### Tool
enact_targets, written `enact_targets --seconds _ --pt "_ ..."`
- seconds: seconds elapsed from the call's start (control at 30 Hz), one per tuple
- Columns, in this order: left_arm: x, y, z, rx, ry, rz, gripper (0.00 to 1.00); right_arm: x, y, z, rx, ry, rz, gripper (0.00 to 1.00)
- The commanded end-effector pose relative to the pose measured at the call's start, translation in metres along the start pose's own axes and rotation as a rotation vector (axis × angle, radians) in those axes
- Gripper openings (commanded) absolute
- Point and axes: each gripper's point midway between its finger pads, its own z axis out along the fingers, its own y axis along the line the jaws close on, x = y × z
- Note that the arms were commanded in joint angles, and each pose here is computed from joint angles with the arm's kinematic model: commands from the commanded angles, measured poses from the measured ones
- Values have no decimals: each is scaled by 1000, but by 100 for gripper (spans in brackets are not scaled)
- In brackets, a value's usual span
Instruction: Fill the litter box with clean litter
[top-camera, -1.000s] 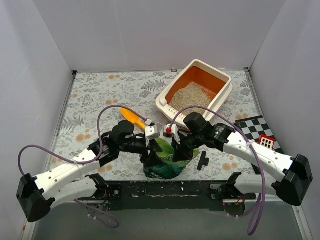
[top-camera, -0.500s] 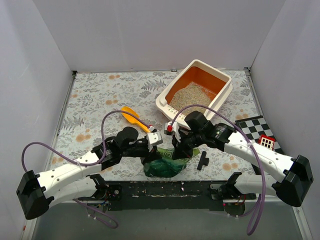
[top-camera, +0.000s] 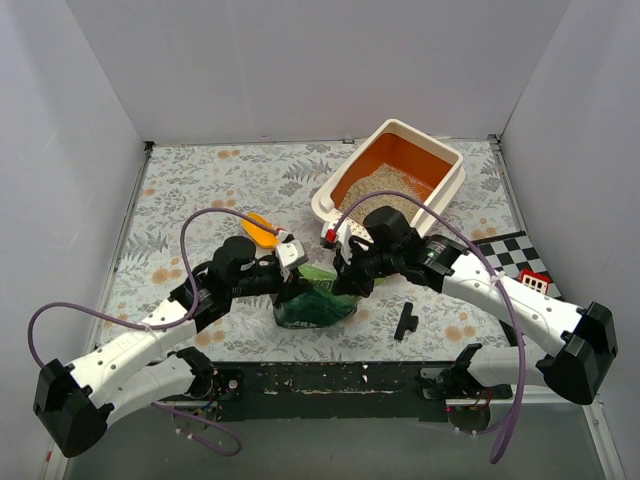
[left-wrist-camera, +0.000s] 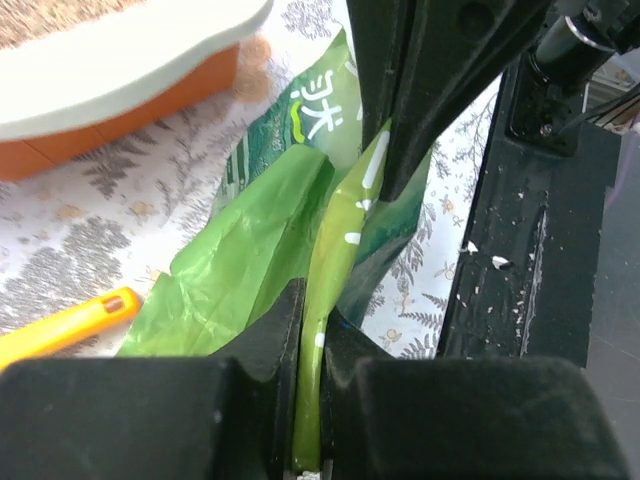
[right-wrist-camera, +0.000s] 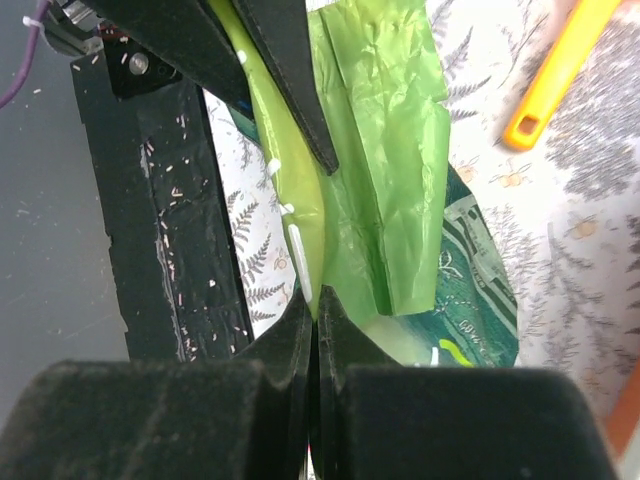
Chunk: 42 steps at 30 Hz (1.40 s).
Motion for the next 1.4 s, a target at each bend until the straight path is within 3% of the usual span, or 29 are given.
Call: enact_targets --seconds 0.0,0.13,0.3,0.43,0.53,0.93,1.37 --pt "7 -8 1 43 -97 -21 0 21 3 11 -38 25 54 8" --pt "34 -12 -1 42 -62 -62 0 15 -6 6 16 14 7 39" --pt "42 -16 -8 28 -79 -78 0 -31 -12 -34 130 -72 -115 49" --pt "36 -12 -14 -15 -117 -86 0 -38 1 -63 137 -88 -183 52" --pt "35 -11 -15 -22 -122 -91 0 -28 11 -79 134 -100 -269 73" --pt "32 -11 -19 -40 -170 -89 0 0 15 -72 63 -47 -453 73" --pt "31 -15 -19 -21 -176 -91 0 -10 -1 -47 46 -42 -551 72"
